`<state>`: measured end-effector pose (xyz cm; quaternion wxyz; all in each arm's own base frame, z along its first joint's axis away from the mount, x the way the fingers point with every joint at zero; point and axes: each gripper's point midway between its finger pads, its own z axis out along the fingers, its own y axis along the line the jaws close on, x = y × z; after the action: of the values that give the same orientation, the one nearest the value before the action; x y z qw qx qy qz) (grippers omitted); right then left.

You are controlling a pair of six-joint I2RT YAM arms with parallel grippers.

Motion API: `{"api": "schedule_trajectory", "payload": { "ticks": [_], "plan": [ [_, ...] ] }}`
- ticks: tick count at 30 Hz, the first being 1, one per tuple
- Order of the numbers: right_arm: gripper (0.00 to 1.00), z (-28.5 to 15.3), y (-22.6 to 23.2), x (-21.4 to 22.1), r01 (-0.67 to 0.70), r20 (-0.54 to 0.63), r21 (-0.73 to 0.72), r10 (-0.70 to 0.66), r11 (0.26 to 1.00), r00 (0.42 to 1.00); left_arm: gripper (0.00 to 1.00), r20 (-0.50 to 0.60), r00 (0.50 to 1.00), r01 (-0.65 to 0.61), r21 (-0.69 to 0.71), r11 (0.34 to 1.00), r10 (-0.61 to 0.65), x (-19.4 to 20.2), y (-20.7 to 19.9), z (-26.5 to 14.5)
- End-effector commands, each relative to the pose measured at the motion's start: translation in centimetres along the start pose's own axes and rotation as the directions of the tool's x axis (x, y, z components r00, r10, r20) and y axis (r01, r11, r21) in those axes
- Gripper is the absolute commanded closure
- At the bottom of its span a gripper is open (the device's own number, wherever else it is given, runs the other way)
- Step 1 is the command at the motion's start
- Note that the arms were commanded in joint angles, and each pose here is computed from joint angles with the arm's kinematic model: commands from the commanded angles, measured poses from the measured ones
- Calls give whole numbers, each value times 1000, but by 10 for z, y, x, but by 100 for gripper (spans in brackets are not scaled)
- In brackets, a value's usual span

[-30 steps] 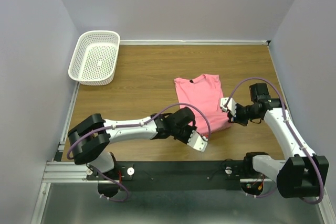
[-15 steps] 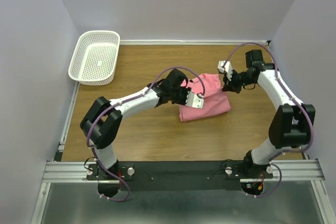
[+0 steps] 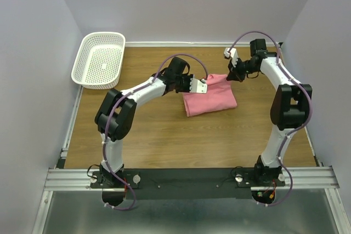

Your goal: Fold and stack the t-shirts

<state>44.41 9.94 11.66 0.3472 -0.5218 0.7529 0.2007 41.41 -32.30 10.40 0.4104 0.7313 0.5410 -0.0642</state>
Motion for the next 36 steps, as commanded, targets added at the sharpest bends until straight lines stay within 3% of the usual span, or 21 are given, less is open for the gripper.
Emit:
{"api": "schedule_trajectory", "payload": {
  "ticks": [1,17,18,20,21,22,23,24,25,26,27,29,32,34,35,36],
  "plan": [
    [99,10,-22,-12,-20,50,23,19,1000,999,100,8,1000,6,17,1000,-7,9,1,8],
    [99,31,-52,-7,-86,60,52,83,995,995,100,-52,998,23,-75,997,-27,31,31,18],
    [96,31,-55,-8,-113,63,62,109,992,992,100,-69,997,41,-88,995,-47,36,31,20],
    [68,33,-66,-12,-143,88,104,134,984,987,99,-111,992,49,-157,986,-67,44,43,18],
    [53,35,-67,-6,-234,85,134,224,963,971,85,-119,985,94,-214,972,-122,47,51,14],
    [42,32,-85,-15,-233,133,211,208,949,969,68,-127,979,116,-278,954,-156,50,61,8],
    [41,18,-94,-23,-298,167,292,258,909,952,52,-131,972,123,-430,894,-197,50,90,-10],
    [32,11,-112,-12,-326,193,421,267,847,944,48,-112,942,189,-601,777,-316,54,119,-38],
    [26,6,-114,-21,-366,250,429,281,826,927,48,-84,932,233,-608,759,-353,54,118,-37],
    [25,-3,-123,-17,-444,280,495,346,747,895,44,-44,908,254,-733,631,-417,53,142,-69],
    [24,-10,-121,-19,-457,290,506,355,732,889,40,36,876,322,-785,529,-481,50,152,-86],
    [24,-13,-108,-18,-481,299,487,378,729,876,37,128,846,365,-847,387,-517,39,169,-130],
    [24,-16,-71,-13,-501,296,431,407,751,864,33,234,830,450,-817,360,-506,20,164,-153],
    [24,-14,-51,-8,-552,307,380,462,742,832,31,308,811,511,-787,346,-497,1,159,-178],
    [21,-16,-45,-6,-579,317,366,487,728,813,31,333,804,541,-754,372,-493,-6,153,-179],
    [20,-7,-32,4,-641,316,330,559,693,767,31,361,777,585,-718,378,-516,-10,140,-182]
  ]
}}
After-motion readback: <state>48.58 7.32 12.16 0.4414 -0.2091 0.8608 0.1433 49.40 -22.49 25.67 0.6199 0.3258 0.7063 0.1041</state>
